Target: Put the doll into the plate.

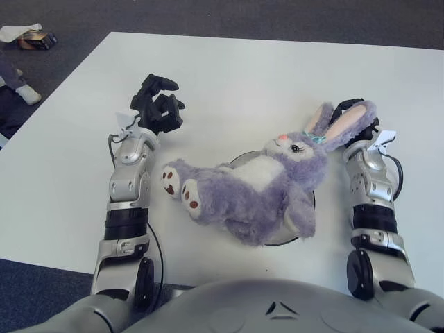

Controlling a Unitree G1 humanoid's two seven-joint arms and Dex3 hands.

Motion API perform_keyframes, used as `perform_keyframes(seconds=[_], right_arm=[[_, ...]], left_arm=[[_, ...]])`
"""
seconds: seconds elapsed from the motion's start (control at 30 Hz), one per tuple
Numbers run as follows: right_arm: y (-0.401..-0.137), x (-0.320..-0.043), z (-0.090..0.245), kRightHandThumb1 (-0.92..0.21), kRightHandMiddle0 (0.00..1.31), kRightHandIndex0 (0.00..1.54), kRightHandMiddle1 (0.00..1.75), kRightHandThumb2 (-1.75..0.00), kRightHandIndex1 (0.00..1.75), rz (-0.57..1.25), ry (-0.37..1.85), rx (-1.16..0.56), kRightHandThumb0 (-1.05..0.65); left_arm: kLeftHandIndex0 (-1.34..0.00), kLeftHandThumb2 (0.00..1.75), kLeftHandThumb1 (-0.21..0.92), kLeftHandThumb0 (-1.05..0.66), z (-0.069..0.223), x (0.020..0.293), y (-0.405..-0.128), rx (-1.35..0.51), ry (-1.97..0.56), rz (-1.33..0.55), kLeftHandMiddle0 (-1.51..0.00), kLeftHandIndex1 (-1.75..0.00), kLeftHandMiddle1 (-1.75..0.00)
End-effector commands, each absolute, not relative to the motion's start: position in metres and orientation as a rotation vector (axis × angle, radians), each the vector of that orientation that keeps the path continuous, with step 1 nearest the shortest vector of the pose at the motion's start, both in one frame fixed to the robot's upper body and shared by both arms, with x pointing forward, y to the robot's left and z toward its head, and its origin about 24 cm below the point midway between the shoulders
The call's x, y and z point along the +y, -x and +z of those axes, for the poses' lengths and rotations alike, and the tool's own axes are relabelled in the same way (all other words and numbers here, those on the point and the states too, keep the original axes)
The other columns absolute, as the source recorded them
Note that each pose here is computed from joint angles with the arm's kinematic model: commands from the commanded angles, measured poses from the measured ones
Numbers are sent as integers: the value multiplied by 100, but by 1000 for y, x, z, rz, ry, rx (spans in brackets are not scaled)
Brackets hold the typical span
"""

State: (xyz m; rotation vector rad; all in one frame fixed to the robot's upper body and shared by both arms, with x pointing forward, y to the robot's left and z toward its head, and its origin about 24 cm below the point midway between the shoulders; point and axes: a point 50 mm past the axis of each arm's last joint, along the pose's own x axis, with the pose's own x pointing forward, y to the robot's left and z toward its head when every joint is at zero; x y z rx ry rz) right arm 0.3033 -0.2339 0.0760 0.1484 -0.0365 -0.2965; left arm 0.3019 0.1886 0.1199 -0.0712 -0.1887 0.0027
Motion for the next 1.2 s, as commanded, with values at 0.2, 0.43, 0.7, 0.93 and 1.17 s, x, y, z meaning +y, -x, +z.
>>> perform_keyframes(seconds=[0.2,0.43,0.7,0.93,1.17], right_arm=[[-291,-230,83,-24,46,66,175,-142,173,-298,-171,-57,-1],[-287,-230,83,-22,46,67,175,-144,174,-286,-174,-80,-1],[-287,-231,83,-19,49,70,173,-148,175,-295,-177,-95,-1],[-286,-233,84,-17,50,72,172,-149,175,-337,-180,-140,-1],[-286,-233,84,-13,56,74,168,-152,175,-355,-181,-163,-1]], left_arm=[[-42,122,41,-1,122,188,-299,-202,48,-24,-43,-175,-175],[-42,121,42,-1,123,187,-298,-203,41,-35,-43,-175,-175],[-41,120,43,-1,122,187,-298,-189,34,-38,-42,-175,-175],[-39,118,45,-1,120,188,-299,-165,15,-34,-41,-175,-175],[-38,116,46,-1,120,187,-300,-148,22,-31,-40,-175,-175]])
